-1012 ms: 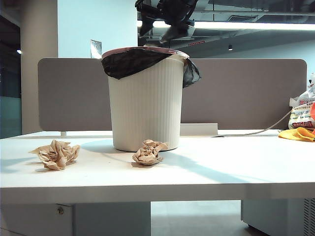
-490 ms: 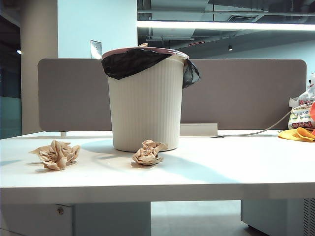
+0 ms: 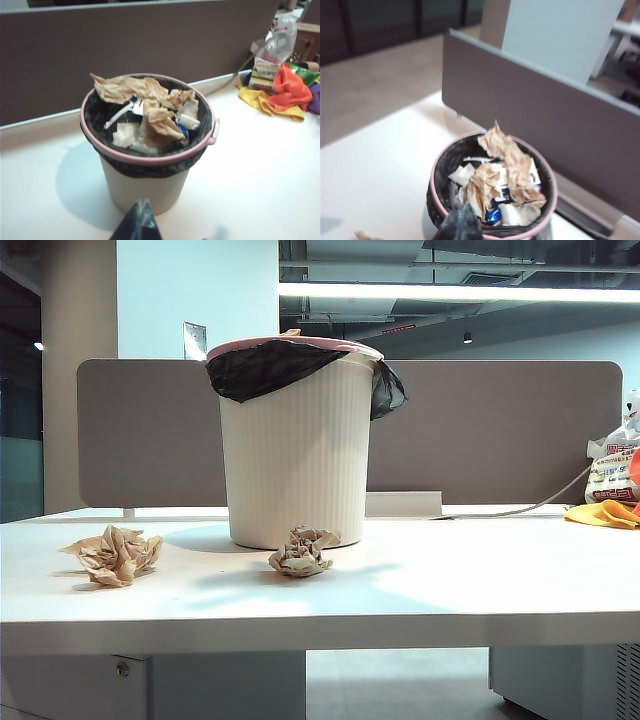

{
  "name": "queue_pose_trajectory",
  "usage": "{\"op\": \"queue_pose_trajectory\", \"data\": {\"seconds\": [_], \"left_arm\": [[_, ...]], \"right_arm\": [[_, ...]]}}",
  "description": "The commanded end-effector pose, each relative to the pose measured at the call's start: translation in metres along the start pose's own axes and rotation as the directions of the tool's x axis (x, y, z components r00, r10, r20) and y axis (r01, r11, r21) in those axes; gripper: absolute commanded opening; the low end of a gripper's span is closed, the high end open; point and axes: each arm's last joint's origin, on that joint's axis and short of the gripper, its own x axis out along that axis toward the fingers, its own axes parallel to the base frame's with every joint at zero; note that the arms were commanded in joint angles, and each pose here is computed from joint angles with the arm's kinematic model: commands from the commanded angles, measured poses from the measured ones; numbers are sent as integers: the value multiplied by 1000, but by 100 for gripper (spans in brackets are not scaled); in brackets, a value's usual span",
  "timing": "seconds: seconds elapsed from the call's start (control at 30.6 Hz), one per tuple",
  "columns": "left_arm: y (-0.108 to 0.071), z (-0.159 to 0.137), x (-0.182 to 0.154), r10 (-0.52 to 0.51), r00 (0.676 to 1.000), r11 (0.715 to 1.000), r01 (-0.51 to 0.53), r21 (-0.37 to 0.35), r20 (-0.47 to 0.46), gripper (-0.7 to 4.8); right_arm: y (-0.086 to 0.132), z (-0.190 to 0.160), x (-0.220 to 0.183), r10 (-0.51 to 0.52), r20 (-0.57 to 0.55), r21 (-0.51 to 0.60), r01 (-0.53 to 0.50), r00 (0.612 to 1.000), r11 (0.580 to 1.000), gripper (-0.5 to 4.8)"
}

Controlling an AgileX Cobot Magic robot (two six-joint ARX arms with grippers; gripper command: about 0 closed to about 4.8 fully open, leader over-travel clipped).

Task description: Pick up all the trash on the table and put it in the trash can.

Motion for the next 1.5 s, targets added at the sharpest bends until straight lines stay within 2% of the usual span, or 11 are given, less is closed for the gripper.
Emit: {"op": "queue_pose_trajectory", "data": {"seconds": [0.03, 0.16, 0.26, 0.42, 0.55, 0.72, 0.85, 1.04, 1.24, 1.44, 1.5], "left_arm": [[-3, -1, -1, -13, 1000, 1000, 13, 3, -1, -6], [-14, -4, 3, -33, 999, 999, 33, 26, -11, -6], [-27, -10, 10, -68, 998, 997, 69, 41, -12, -5], [-61, -26, 17, -107, 993, 990, 111, 86, -50, -5], [-76, -30, 13, -101, 993, 982, 108, 156, -54, -5], [-74, -30, 3, -108, 992, 979, 118, 166, -69, -5], [-62, -29, -16, -69, 996, 981, 79, 179, -61, -5], [-54, -26, -42, -66, 997, 983, 70, 169, -25, -5], [-50, -27, -57, -35, 999, 985, 37, 168, -17, -5], [-50, -34, -54, -30, 997, 985, 41, 170, -64, -5], [-51, -42, -47, -61, 993, 988, 74, 139, -97, -5]], "right_arm": [[9, 3, -35, -2, -36, -1, 2, 999, 1000, -9], [17, 1, -61, -39, -97, -29, 36, 994, 999, -9], [24, 3, -66, -42, -80, -48, 39, 996, 998, -9], [36, 2, -45, 1, -54, -26, -2, 999, 1000, -9], [49, -10, -9, 73, -48, -19, -74, 996, 997, -9], [57, -40, 37, 169, -71, -10, -170, 983, 985, -9], [55, -74, 68, 267, -111, 65, -261, 957, 963, -9], [57, -132, 100, 278, -236, 101, -261, 931, 960, -9], [60, -190, 99, 189, -343, 153, -143, 920, 978, -9], [63, -235, 65, 201, -411, 201, -126, 889, 971, -9], [64, -243, 54, 206, -425, 214, -124, 881, 969, -9]]}}
